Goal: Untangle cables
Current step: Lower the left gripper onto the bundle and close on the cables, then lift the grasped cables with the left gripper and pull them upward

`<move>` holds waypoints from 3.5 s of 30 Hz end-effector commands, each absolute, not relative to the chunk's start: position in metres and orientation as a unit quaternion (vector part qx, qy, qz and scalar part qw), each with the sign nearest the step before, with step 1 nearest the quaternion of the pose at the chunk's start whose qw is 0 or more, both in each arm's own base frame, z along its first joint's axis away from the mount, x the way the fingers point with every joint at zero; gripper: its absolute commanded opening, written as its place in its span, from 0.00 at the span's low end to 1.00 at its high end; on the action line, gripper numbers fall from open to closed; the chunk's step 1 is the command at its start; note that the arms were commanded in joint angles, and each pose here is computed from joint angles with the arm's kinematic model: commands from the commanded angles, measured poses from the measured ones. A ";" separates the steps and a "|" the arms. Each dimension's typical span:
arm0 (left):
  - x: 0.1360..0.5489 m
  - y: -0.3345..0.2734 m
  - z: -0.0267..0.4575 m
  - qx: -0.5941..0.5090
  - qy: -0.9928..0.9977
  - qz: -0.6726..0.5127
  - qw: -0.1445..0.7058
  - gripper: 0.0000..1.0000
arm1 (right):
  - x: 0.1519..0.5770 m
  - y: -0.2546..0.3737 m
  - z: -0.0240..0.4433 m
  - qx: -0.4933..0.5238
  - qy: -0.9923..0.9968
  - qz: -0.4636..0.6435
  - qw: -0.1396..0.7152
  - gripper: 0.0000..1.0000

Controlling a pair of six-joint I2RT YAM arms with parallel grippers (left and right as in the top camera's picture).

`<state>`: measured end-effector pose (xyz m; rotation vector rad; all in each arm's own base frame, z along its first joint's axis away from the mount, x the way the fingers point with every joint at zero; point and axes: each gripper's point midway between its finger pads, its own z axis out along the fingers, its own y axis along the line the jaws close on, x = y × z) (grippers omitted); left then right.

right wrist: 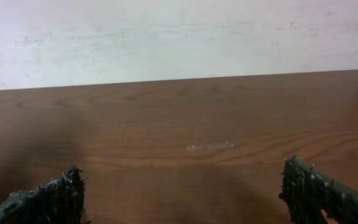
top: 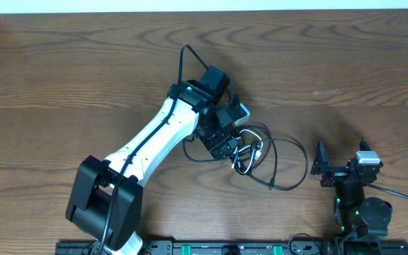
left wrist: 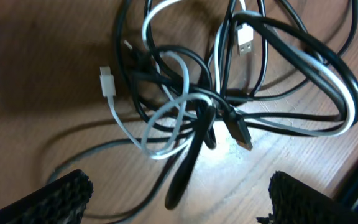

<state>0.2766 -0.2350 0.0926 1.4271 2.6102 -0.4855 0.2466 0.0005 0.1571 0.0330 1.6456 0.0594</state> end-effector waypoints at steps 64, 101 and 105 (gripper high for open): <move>0.296 -0.226 0.070 0.433 0.889 -0.114 0.097 0.08 | 0.246 0.001 0.157 0.009 0.732 0.021 0.681 0.99; 0.389 -0.229 0.283 0.195 0.834 -0.129 0.499 0.08 | 0.246 0.001 0.157 0.009 0.732 0.021 0.681 0.99; 0.393 -0.232 0.293 0.169 0.828 -0.149 0.514 0.08 | 0.246 0.001 0.157 0.009 0.732 0.021 0.681 0.99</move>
